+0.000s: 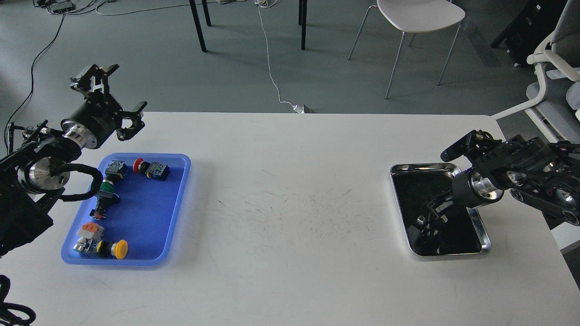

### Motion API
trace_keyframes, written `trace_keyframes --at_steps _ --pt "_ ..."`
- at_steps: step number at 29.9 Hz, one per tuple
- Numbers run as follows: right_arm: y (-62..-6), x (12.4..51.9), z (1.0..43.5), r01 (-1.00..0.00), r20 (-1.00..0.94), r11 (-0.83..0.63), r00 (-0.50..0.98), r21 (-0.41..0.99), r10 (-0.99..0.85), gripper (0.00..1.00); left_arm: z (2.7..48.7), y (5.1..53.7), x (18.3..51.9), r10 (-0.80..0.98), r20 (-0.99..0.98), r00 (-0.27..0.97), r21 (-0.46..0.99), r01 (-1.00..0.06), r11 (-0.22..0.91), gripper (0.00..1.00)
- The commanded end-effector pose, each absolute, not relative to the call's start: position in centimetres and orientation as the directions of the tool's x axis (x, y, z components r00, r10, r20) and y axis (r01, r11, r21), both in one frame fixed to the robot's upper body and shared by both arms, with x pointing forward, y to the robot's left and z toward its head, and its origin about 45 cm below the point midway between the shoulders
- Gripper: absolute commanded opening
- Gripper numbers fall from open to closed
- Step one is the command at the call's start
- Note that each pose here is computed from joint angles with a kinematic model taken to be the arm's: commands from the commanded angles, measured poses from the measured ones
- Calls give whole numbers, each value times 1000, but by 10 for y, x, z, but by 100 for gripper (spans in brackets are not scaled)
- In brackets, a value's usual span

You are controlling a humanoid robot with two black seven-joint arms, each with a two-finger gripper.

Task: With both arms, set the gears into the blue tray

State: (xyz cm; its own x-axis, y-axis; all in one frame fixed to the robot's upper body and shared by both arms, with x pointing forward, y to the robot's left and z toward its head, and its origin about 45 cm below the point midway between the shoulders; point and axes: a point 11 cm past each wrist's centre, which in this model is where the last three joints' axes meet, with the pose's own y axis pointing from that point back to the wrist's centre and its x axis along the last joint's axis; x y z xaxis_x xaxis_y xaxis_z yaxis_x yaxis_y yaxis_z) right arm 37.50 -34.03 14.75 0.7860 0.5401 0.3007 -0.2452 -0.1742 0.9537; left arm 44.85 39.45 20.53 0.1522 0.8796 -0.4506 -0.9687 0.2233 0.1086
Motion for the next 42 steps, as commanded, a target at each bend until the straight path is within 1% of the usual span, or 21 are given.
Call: trace_keyframes --at_steps 1,3,9,19,28,36,40,42 --pt "-339 377 150 -249 305 -176 783 952 542 5 206 395 448 880 -450 151 109 -969 222 99" --pt "-340 377 150 -252 307 -175 784 952 540 1 206 395 448 880 -450 151 109 -969 222 99" --pt "-340 378 153 -254 311 -179 783 951 539 1 206 395 448 881 -449 152 109 -969 223 99" --pt "-307 421 215 -372 452 -256 719 892 528 1 205 395 448 881 -448 152 112 -968 224 99" --pt "-229 444 253 -416 595 -429 626 802 504 1 211 406 447 891 -431 142 109 -972 208 99" --pt "-159 443 262 -387 672 -570 579 725 462 1 219 422 444 904 -407 130 110 -976 190 99" --pt "-121 436 260 -349 702 -654 580 672 412 1 222 426 444 908 -400 127 109 -977 184 99" --pt "-107 429 251 -321 695 -670 587 670 414 1 223 429 443 910 -396 124 111 -977 181 99"
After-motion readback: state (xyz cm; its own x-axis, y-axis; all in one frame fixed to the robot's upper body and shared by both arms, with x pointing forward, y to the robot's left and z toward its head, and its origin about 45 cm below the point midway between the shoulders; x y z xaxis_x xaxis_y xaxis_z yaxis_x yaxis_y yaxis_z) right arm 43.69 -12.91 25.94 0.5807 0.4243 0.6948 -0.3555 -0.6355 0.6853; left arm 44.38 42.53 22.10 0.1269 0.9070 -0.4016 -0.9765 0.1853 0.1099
